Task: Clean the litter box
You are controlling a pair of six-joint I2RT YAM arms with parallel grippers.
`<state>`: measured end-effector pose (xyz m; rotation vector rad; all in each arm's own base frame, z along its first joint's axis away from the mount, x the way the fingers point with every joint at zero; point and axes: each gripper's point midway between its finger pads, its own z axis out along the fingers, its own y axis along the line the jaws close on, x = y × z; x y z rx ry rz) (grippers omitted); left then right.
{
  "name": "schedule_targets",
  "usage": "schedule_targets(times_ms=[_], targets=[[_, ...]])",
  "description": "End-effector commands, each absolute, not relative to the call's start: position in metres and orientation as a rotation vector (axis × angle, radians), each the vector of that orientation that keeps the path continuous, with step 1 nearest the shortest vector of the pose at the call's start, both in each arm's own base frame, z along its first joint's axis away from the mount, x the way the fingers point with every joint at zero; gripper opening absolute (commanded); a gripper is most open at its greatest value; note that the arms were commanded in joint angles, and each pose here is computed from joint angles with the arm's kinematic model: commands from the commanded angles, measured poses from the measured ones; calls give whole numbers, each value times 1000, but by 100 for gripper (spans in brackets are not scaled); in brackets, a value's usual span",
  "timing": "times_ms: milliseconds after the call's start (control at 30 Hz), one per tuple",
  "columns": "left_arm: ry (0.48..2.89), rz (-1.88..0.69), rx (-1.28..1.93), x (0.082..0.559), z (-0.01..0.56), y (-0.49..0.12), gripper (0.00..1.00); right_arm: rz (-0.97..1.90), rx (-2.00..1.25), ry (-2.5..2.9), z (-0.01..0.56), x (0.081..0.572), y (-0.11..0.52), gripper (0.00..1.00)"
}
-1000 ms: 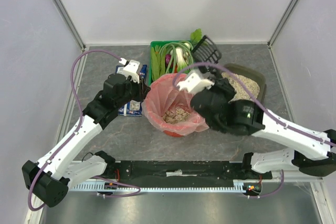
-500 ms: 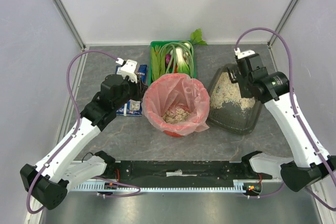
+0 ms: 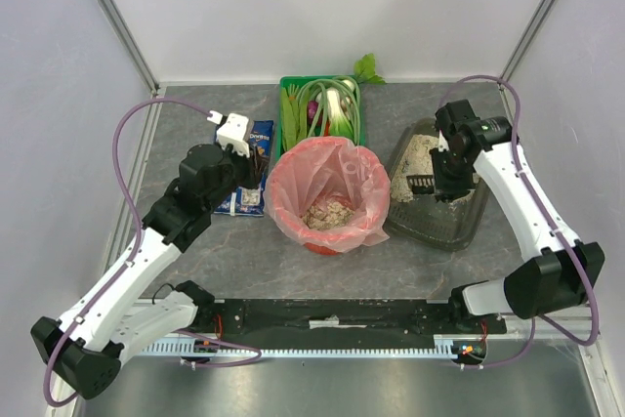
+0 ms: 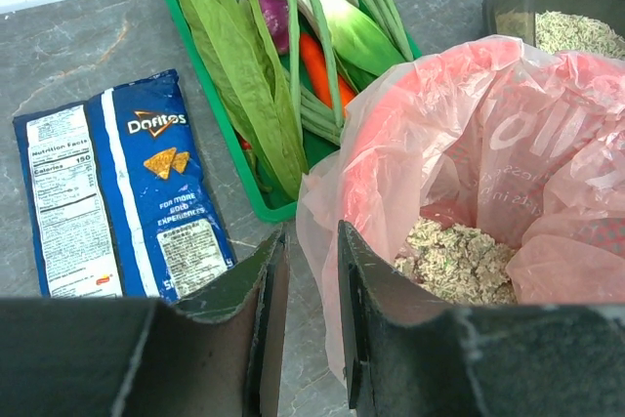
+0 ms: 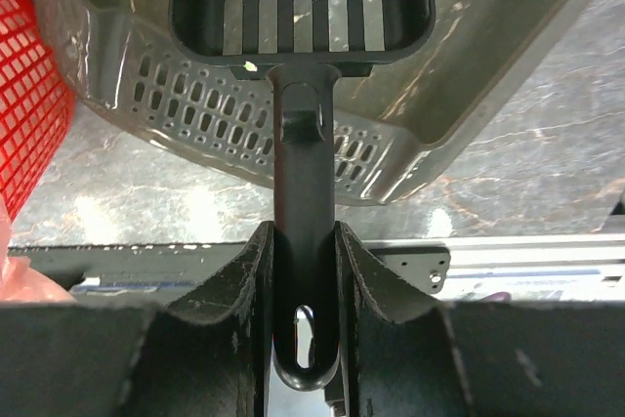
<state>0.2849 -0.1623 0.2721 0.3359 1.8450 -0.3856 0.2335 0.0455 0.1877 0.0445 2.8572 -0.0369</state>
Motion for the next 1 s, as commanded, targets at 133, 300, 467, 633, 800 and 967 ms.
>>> schedule_targets(times_ms=[133, 300, 467, 633, 800, 967], targets=[[1757, -320, 364, 286, 288, -161, 33, 167, 100, 3140, 165, 185, 71, 0], [1752, -307, 376, 285, 287, -163, 33, 89, 62, 3249, 143, 174, 63, 0], [1743, -293, 377, 283, 288, -162, 33, -6, 69, 3268, 137, 191, 57, 0], [1728, -277, 372, 283, 292, -159, 33, -80, 86, 3254, 136, 212, 52, 0], [1710, -274, 373, 280, 296, -158, 33, -132, 110, 3247, 134, 224, 46, 0], [1695, -273, 376, 278, 299, -158, 33, -131, 157, 3246, 133, 233, 40, 0]])
